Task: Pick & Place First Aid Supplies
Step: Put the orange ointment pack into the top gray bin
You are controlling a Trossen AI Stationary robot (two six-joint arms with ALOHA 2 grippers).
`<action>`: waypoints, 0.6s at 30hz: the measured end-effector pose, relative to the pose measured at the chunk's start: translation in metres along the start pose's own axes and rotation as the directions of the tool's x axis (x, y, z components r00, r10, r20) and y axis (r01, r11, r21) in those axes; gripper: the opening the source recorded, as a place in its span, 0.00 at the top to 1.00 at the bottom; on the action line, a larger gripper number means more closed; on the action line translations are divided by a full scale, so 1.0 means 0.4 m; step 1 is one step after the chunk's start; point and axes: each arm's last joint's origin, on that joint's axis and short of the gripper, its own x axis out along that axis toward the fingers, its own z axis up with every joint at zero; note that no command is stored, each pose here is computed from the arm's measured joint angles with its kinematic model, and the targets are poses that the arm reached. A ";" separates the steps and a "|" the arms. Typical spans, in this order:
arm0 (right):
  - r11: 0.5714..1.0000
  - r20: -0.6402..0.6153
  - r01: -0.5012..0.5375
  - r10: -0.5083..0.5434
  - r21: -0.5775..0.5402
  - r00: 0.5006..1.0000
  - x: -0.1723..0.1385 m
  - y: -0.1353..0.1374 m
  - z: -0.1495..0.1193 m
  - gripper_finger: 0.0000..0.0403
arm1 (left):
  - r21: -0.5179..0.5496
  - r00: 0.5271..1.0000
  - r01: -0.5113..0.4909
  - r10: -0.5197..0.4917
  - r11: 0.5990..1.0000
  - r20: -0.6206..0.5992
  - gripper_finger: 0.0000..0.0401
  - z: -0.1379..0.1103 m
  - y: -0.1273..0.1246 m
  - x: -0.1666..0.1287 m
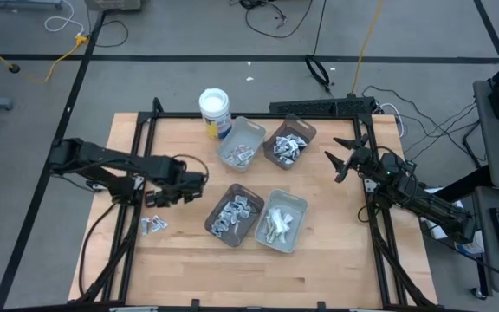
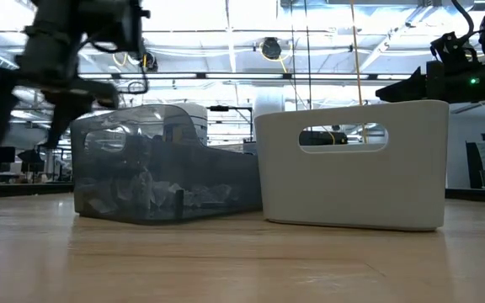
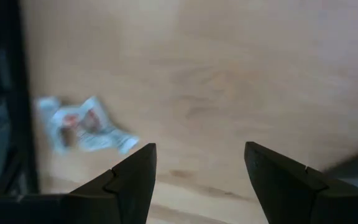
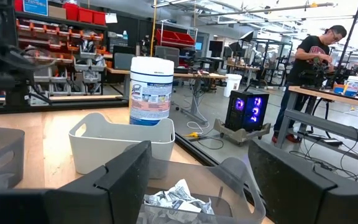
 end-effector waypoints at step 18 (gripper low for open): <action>1.000 0.000 0.000 0.000 0.000 1.000 0.000 0.000 0.000 0.35 | -0.083 0.986 -0.149 0.142 0.985 -0.086 0.38 -0.037 0.098 0.150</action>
